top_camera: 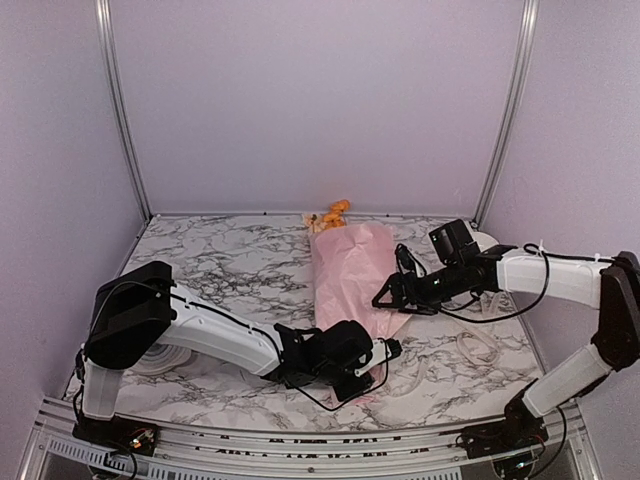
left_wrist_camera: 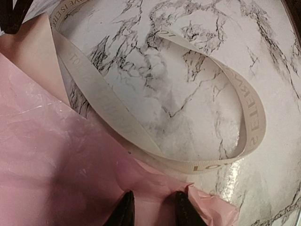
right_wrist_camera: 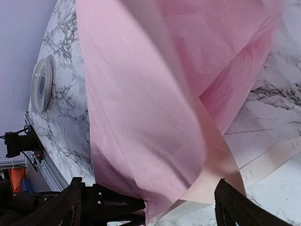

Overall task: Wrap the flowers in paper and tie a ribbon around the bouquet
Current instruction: Pick up the folded bouquet from the center of the board.

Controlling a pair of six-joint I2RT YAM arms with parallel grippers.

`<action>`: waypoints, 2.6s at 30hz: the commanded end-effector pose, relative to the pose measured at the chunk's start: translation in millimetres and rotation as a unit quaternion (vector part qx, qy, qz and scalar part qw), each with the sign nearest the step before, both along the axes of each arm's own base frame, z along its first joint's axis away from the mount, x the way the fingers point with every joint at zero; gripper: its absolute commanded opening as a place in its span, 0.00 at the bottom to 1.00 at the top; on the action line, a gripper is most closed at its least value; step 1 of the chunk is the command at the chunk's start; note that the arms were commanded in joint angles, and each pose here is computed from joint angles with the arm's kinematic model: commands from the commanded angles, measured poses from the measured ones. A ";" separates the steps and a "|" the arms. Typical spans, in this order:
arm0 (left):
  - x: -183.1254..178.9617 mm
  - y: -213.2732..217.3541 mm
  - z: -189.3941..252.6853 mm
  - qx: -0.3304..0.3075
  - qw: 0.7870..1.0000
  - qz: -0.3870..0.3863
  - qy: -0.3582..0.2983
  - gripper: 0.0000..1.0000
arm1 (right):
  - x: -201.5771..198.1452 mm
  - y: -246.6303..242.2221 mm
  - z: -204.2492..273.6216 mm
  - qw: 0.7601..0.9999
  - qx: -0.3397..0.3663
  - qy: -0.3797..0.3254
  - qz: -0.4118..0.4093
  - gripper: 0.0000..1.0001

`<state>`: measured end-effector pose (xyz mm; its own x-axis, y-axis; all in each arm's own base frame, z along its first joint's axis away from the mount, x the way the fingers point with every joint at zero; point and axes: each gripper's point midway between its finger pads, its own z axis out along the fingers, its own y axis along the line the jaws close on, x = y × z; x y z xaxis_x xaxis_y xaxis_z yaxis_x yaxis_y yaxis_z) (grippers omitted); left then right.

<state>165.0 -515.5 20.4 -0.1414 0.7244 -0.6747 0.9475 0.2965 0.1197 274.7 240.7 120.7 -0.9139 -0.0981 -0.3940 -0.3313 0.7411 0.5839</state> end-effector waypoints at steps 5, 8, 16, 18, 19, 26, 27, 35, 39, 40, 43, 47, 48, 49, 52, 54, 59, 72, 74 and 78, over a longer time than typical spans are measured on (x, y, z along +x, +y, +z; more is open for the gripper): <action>-21.0 45.7 -60.4 0.116 0.992 -0.011 0.049 0.31 | 28.4 6.6 -36.9 0.999 -0.010 0.009 -0.031 0.96; -20.7 47.6 -61.1 0.119 0.992 -0.010 0.048 0.31 | 31.1 2.4 -52.5 0.999 -0.030 0.011 -0.035 0.97; -22.0 50.1 -63.7 0.124 0.991 -0.012 0.050 0.31 | 41.1 23.6 -75.8 1.000 0.002 0.011 0.003 0.94; -22.1 50.8 -64.3 0.126 0.991 -0.013 0.049 0.31 | 41.8 31.2 -75.2 1.000 0.026 0.011 0.012 0.93; -22.1 51.8 -65.2 0.128 0.990 -0.013 0.049 0.31 | 41.5 35.4 -74.5 0.999 0.039 0.013 0.016 0.92; -23.4 58.0 -70.4 0.140 0.989 -0.016 0.049 0.30 | 39.0 45.6 -85.2 0.996 0.084 0.038 0.011 0.82; -23.6 58.5 -70.6 0.140 0.989 -0.016 0.049 0.30 | 38.8 46.8 -85.8 0.995 0.090 0.040 0.011 0.75; -23.8 62.9 -72.6 0.145 0.988 -0.014 0.048 0.30 | 38.1 48.0 -83.7 0.993 0.108 0.039 0.003 0.15; -24.0 65.7 -71.6 0.146 0.988 -0.012 0.048 0.30 | 37.2 49.4 -82.5 0.992 0.117 0.042 0.005 0.00; -23.5 66.0 -70.0 0.145 0.988 -0.010 0.047 0.30 | 37.4 49.5 -81.6 0.992 0.121 0.043 0.005 0.00; -21.4 65.0 -56.5 0.128 0.991 -0.007 0.037 0.31 | 39.6 51.2 -75.2 0.991 0.128 0.038 0.005 0.00; -15.1 51.3 -12.8 0.054 0.998 -0.002 0.012 0.40 | 43.7 54.3 -65.3 0.990 0.136 0.031 0.006 0.00; -14.3 46.0 -0.6 0.036 0.999 -0.003 0.007 0.43 | 44.6 55.4 -63.3 0.990 0.137 0.029 0.008 0.00; -15.1 40.2 11.1 0.021 1.000 -0.011 0.000 0.46 | 45.8 55.8 -62.0 0.990 0.137 0.028 0.008 0.00; -26.4 21.5 36.5 0.009 0.998 -0.060 -0.036 0.54 | 50.7 55.9 -61.5 0.992 0.127 0.023 0.009 0.00; -39.0 5.7 42.1 0.009 0.993 -0.108 -0.052 0.66 | 52.5 55.7 -65.4 0.993 0.118 0.023 0.011 0.00; -44.3 -35.0 30.3 0.016 0.982 -0.173 -0.069 0.79 | 55.1 55.1 -69.1 0.994 0.107 0.021 0.014 0.00; -31.6 -43.3 -28.2 0.104 0.978 -0.175 -0.051 0.62 | 60.0 55.1 -61.9 0.995 0.092 0.013 0.021 0.00; -33.5 -42.3 -28.0 0.104 0.979 -0.171 -0.036 0.30 | 61.2 54.8 -58.2 0.996 0.090 0.010 0.021 0.00; -60.1 -36.8 -0.5 0.064 0.980 -0.187 0.031 0.00 | 63.1 55.5 -51.0 0.996 0.086 0.015 0.021 0.00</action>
